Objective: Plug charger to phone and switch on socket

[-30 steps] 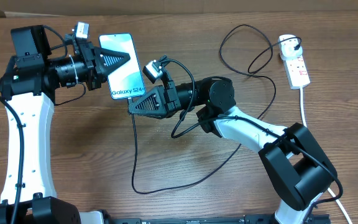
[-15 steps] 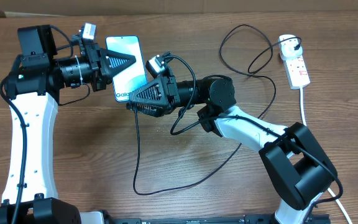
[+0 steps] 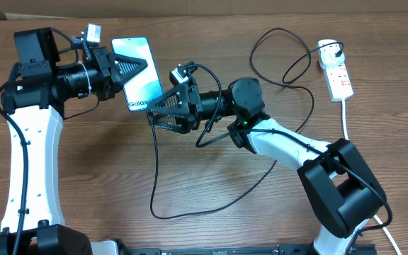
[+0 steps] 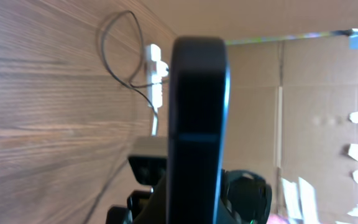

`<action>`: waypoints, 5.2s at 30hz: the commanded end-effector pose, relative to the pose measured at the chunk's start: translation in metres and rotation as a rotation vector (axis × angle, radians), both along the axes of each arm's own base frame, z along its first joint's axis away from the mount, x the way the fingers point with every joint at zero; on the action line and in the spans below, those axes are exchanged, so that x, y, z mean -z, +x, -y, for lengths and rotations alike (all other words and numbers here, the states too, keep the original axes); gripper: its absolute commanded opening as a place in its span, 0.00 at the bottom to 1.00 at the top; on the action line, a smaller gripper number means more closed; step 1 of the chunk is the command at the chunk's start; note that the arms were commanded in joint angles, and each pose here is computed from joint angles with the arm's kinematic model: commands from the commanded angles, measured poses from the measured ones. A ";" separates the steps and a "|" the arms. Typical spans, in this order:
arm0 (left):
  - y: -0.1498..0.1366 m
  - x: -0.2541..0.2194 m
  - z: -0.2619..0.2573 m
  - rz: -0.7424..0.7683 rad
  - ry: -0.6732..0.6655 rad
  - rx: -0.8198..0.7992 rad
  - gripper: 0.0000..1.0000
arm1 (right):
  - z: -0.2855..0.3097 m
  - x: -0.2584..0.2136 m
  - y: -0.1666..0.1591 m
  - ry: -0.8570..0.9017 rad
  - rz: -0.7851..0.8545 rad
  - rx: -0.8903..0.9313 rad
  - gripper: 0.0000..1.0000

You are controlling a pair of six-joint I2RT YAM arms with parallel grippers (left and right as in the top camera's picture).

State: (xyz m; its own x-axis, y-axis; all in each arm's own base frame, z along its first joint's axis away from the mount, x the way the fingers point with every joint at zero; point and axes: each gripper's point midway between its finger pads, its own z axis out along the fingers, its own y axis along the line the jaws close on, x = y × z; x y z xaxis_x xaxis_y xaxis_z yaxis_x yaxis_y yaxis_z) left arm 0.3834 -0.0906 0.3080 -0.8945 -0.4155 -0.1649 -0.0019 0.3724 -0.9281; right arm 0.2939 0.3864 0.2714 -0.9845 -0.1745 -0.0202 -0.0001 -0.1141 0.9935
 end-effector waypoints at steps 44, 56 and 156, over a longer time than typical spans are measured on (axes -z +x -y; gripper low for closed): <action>0.066 0.171 0.019 -0.029 0.555 0.060 0.04 | 0.122 0.157 0.067 -0.582 0.052 0.279 1.00; 0.076 0.162 0.053 0.025 0.512 0.069 0.04 | 0.227 0.123 0.064 -1.142 0.162 0.547 1.00; 0.096 0.311 0.049 -0.212 0.591 0.033 0.35 | 0.192 0.116 0.008 -1.160 0.209 0.357 1.00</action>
State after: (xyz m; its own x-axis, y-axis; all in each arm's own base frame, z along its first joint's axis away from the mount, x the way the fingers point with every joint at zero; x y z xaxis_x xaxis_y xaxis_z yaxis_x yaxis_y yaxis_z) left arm 0.4778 -0.1500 0.0099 -0.9436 -0.2880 -0.1631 -0.1406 0.7948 -0.5903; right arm 0.2998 0.1902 0.1441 -0.9823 0.0911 -0.1634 0.0039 0.8833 0.4689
